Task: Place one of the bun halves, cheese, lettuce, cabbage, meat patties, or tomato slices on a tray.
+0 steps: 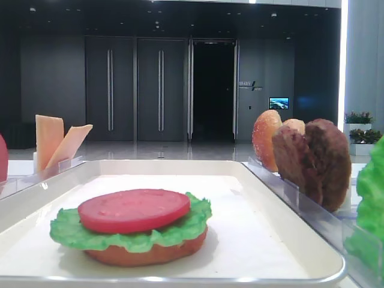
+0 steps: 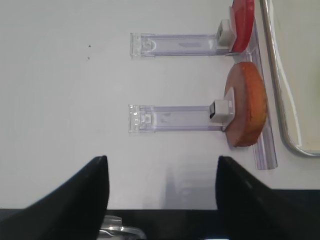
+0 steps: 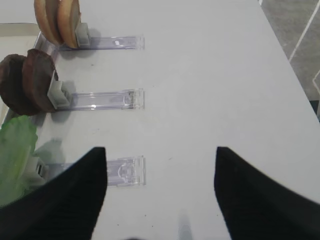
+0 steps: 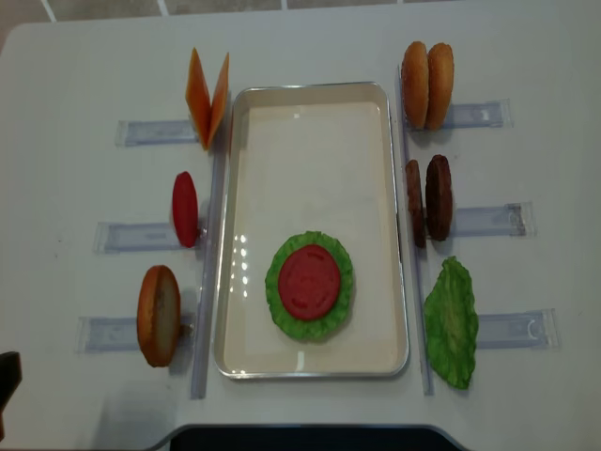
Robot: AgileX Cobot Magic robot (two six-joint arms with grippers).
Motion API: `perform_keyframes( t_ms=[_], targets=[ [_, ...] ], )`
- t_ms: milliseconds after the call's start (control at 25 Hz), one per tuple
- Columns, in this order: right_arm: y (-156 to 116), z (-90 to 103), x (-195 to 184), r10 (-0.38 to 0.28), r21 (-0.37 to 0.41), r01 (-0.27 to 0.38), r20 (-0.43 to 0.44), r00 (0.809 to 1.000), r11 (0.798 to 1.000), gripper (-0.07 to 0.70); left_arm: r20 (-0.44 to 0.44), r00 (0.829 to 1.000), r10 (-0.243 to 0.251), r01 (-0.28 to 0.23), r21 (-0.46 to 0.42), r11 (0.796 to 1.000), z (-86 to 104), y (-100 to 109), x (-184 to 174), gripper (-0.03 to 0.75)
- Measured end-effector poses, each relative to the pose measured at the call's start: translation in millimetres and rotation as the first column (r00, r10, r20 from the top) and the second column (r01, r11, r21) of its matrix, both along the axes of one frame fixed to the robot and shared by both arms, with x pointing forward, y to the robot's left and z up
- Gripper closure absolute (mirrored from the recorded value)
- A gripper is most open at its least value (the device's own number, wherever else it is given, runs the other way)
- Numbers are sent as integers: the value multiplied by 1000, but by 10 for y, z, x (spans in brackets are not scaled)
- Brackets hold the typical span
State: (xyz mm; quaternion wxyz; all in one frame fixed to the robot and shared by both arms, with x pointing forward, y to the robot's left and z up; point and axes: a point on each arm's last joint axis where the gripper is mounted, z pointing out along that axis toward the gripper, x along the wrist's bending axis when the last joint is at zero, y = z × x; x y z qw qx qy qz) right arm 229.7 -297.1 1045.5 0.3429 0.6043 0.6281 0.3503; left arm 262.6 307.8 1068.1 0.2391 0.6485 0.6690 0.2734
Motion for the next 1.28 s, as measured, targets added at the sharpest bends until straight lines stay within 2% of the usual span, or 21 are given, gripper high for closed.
perform_keyframes(
  t_ms=[320,640,1280],
  targets=[
    [0,0,0,0,0,0,0,1000,1000,161,68,997,-32,31,7,999,-232,-10,-125,210],
    [0,0,0,0,0,0,0,1000,1000,161,205,975,-90,85,31,996,-230,-32,-254,212],
    [1,0,0,0,1,0,0,1000,1000,161,228,968,-101,96,36,995,-276,-41,-218,221]
  ],
)
